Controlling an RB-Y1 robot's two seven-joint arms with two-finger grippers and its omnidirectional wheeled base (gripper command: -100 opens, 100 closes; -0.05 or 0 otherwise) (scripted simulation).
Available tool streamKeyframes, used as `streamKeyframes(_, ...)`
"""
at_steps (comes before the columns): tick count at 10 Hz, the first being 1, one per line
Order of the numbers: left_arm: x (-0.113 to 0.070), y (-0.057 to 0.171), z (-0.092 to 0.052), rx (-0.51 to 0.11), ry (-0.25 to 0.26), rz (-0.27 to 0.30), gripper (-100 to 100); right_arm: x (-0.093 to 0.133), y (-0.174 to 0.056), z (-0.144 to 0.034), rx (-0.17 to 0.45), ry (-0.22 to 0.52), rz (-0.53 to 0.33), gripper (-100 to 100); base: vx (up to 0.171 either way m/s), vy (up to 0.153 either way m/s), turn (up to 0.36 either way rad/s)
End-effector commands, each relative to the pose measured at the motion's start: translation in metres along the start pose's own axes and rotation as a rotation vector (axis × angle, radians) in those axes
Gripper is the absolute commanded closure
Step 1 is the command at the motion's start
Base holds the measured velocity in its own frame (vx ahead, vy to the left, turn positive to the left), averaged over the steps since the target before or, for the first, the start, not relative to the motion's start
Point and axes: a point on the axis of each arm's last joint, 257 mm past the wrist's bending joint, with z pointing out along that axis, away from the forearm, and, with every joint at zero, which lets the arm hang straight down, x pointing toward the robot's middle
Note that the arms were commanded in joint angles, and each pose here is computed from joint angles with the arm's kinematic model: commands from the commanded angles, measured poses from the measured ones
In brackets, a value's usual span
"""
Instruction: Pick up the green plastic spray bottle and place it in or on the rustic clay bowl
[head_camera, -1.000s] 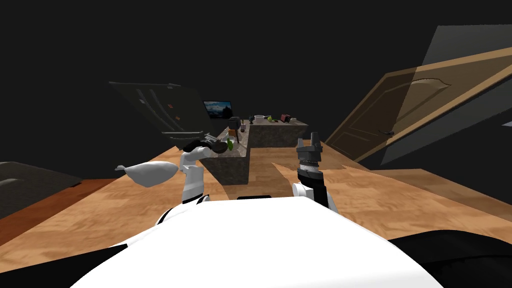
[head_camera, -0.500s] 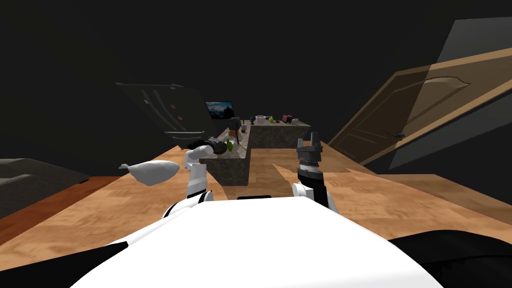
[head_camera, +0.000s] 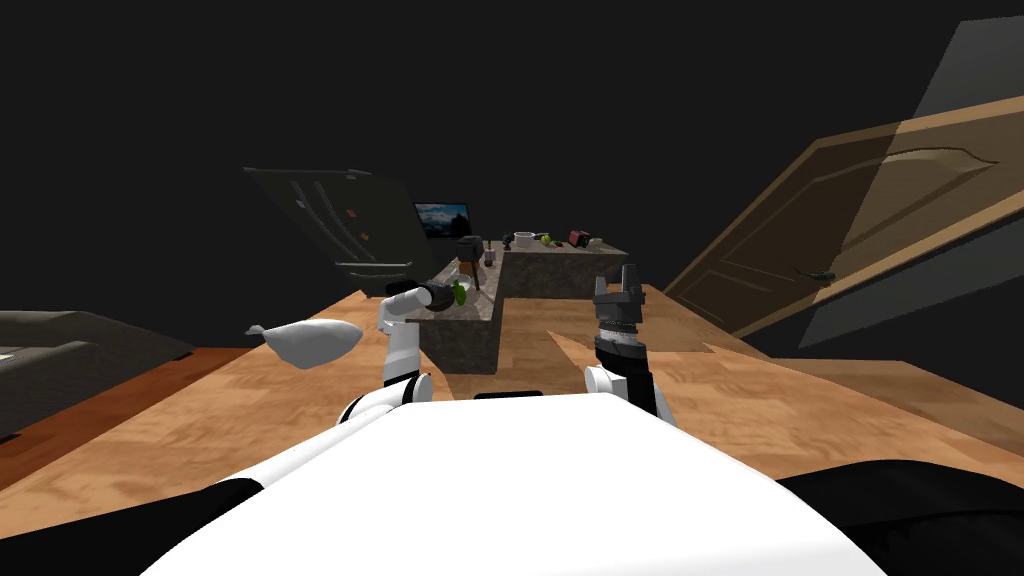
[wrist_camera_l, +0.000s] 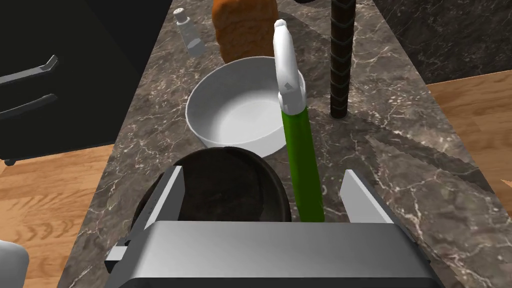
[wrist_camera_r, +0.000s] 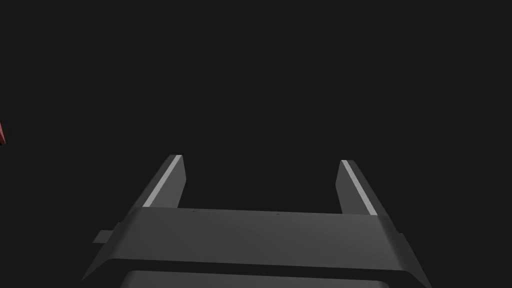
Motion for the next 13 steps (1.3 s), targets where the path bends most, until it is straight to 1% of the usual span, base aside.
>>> streamKeyframes(1, -0.015, 0.016, 0.005, -0.047, -0.051, -0.067, -100, 0.0, 0.0, 0.0, 0.0, 0.0, 0.0, 0, 0.083, -0.01, 0.078)
streamKeyframes(3, -0.028, 0.04, 0.011, -0.101, -0.107, -0.139, -100, 0.0, 0.0, 0.0, 0.0, 0.0, 0.0, 0, 0.103, 0.005, 0.086)
streamKeyframes(5, -0.038, 0.062, 0.014, -0.146, -0.15, -0.196, -100, 0.0, 0.0, 0.0, 0.0, 0.0, 0.0, 0, 0.082, 0.026, 0.055)
streamKeyframes(6, -0.044, 0.081, 0.015, -0.178, -0.175, -0.232, -100, 0.0, 0.0, 0.0, 0.0, 0.0, 0.0, 0, 0.076, 0.034, 0.078)
streamKeyframes(7, -0.04, 0.073, 0.014, -0.158, -0.158, -0.208, -100, 0.0, 0.0, 0.0, 0.0, 0.0, 0.0, 0, 0.035, 0.014, 0.011)
streamKeyframes(8, -0.041, 0.075, 0.014, -0.162, -0.162, -0.214, 0, 0.0, 0.0, 0.0, 0.0, 0.0, 0.0, 0, 0.007, 0.002, -0.003)
streamKeyframes(9, -0.042, 0.073, 0.02, -0.158, -0.161, -0.214, -100, 0.0, 0.0, 0.0, 0.0, 0.0, 0.0, 0, 0.007, -0.006, -0.025)
streamKeyframes(13, -0.045, 0.068, 0.031, -0.151, -0.161, -0.217, -100, 0.0, 0.0, 0.0, 0.0, 0.0, 0.0, 0, 0.006, -0.012, -0.021)
